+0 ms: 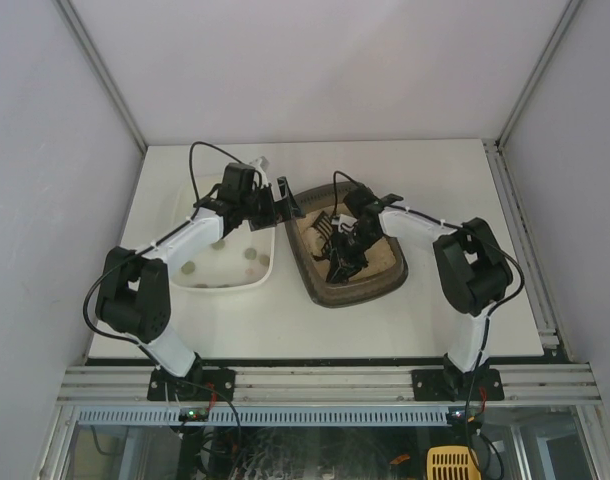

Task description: Clean the litter box

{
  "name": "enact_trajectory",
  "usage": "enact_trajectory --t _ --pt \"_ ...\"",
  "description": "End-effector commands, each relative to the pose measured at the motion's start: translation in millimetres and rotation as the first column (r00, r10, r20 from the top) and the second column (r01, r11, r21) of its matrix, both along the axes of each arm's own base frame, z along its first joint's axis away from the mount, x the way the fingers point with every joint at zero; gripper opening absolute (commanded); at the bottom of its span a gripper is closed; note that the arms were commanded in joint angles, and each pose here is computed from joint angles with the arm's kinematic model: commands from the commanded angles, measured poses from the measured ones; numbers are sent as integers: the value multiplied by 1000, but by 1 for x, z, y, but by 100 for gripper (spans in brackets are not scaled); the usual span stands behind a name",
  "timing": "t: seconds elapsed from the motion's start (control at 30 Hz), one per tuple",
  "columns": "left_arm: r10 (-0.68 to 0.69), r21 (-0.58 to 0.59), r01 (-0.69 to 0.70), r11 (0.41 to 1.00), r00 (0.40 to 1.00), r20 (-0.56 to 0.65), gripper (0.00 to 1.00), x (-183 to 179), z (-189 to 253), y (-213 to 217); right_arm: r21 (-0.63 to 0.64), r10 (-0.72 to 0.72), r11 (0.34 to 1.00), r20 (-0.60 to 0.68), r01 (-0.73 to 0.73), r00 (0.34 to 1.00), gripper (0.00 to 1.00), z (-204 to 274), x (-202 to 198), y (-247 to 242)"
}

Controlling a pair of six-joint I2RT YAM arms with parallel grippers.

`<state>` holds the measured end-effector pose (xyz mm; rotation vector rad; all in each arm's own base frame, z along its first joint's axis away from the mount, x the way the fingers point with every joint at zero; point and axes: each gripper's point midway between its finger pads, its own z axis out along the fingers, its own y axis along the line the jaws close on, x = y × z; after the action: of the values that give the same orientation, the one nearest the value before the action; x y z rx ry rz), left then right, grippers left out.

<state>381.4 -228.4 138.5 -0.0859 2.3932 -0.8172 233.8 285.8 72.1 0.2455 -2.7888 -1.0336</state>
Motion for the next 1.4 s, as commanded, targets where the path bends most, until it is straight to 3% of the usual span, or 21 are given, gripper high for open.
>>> enact_trajectory --t 0.0,0.37,0.6,0.73,1.0,1.2,1.37 --pt "-50 -29 51 998 998 50 100 0 17 -7 -34 -15 999 108 19 994 0 31 2 -14" --pt "-52 -19 53 998 996 79 99 1 22 -3 -34 -27 999 141 32 990 0 48 -3 -28" --pt "-26 -16 30 999 980 195 98 9 59 13 -24 -88 995 212 96 973 0 53 -8 -39" --pt "-52 3 53 999 970 236 98 2 82 25 56 -153 988 264 143 952 0 55 -13 -38" --pt "-8 65 -3 998 985 171 99 -12 97 77 314 -328 922 318 228 889 0 38 -20 -23" --pt "52 206 -76 976 991 122 100 -26 100 114 416 -357 893 423 171 833 0 36 -28 -11" --pt "64 349 -124 929 982 180 100 -29 111 142 512 -417 844 441 159 795 0 39 -29 -10"
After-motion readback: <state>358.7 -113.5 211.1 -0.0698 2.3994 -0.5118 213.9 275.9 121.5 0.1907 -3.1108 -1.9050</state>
